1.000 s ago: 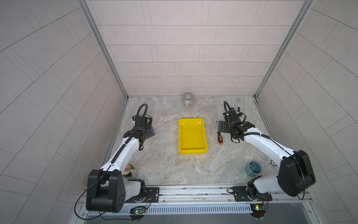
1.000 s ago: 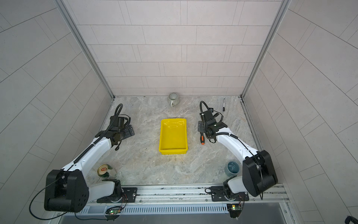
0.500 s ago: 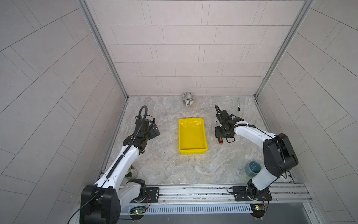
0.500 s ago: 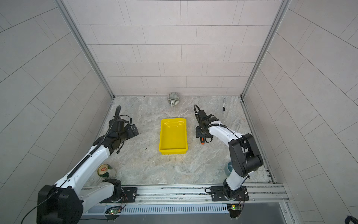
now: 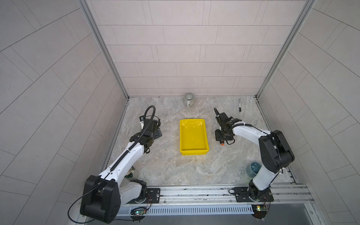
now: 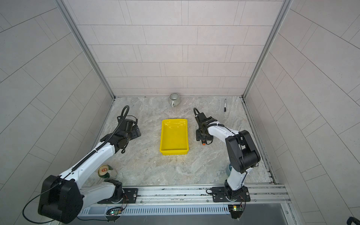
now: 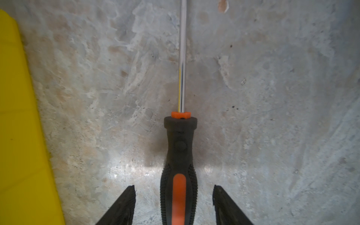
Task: Put the screwdriver in the bin
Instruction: Pick up the screwdriver from the center of the table.
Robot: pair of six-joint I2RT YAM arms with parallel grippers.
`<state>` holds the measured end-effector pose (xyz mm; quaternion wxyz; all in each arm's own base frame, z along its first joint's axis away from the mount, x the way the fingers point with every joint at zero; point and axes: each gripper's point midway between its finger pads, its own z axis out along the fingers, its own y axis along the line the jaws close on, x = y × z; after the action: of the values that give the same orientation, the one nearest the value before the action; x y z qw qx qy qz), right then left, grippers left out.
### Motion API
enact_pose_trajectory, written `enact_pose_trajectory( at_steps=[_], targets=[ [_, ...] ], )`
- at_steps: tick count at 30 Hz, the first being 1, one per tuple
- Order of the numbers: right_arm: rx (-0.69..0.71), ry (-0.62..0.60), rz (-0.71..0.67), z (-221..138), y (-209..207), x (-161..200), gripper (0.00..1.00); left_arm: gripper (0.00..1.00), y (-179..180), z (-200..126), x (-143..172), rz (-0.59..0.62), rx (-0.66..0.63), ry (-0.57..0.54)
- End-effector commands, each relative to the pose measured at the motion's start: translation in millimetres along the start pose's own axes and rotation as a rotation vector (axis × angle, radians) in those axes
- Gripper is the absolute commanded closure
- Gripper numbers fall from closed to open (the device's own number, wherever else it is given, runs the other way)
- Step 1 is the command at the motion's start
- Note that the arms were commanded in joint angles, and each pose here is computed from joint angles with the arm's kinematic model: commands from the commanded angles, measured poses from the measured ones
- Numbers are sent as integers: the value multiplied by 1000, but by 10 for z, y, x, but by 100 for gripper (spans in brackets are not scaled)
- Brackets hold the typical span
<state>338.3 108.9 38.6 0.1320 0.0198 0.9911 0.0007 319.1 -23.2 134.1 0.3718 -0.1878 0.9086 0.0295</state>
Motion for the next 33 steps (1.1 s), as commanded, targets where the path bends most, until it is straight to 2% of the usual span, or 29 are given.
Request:
enact_pose_trajectory(
  at_steps=[1, 6, 7, 10, 12, 14, 18, 20, 25, 27, 28, 31, 33],
  targets=[
    [21, 39, -14, 128, -30, 72, 37, 8, -22, -95, -46, 33, -34, -34],
    [36, 38, -16, 182, -57, 78, 41, 5, 5, -221, -53, 1, -33, -111],
    [34, 37, -15, 188, -55, 80, 42, 2, 21, -226, -74, -18, -28, -144],
    [37, 36, -17, 203, -64, 86, 44, 0, 32, -213, 54, -48, 19, -131],
    [45, 37, -17, 213, -80, 93, 48, 0, -92, -155, 192, -60, 105, -96],
    [41, 38, -13, 214, -81, 117, 55, 0, -243, -85, 355, -33, 188, -51],
    [35, 24, 4, 144, -123, 205, 70, 0, -152, -46, 575, 131, 80, 35],
    [40, 5, 15, 61, -157, 217, 77, 2, -208, -29, 622, 157, 99, 65],
    [37, -80, 28, -517, -158, 17, 94, 6, -292, -77, 645, 166, 160, 73],
    [-6, -146, 33, -803, -38, -75, 95, 6, -239, -138, 601, 155, 148, 55],
    [-34, -180, 35, -942, 51, -107, 95, 1, -218, -186, 558, 155, 142, 41],
    [-107, -258, 49, -1263, 337, -150, 96, 0, 135, -302, 459, 115, -20, -2],
    [-165, -313, 52, -1389, 589, -194, 96, 0, 180, -261, 526, 113, -12, -29]
  ],
)
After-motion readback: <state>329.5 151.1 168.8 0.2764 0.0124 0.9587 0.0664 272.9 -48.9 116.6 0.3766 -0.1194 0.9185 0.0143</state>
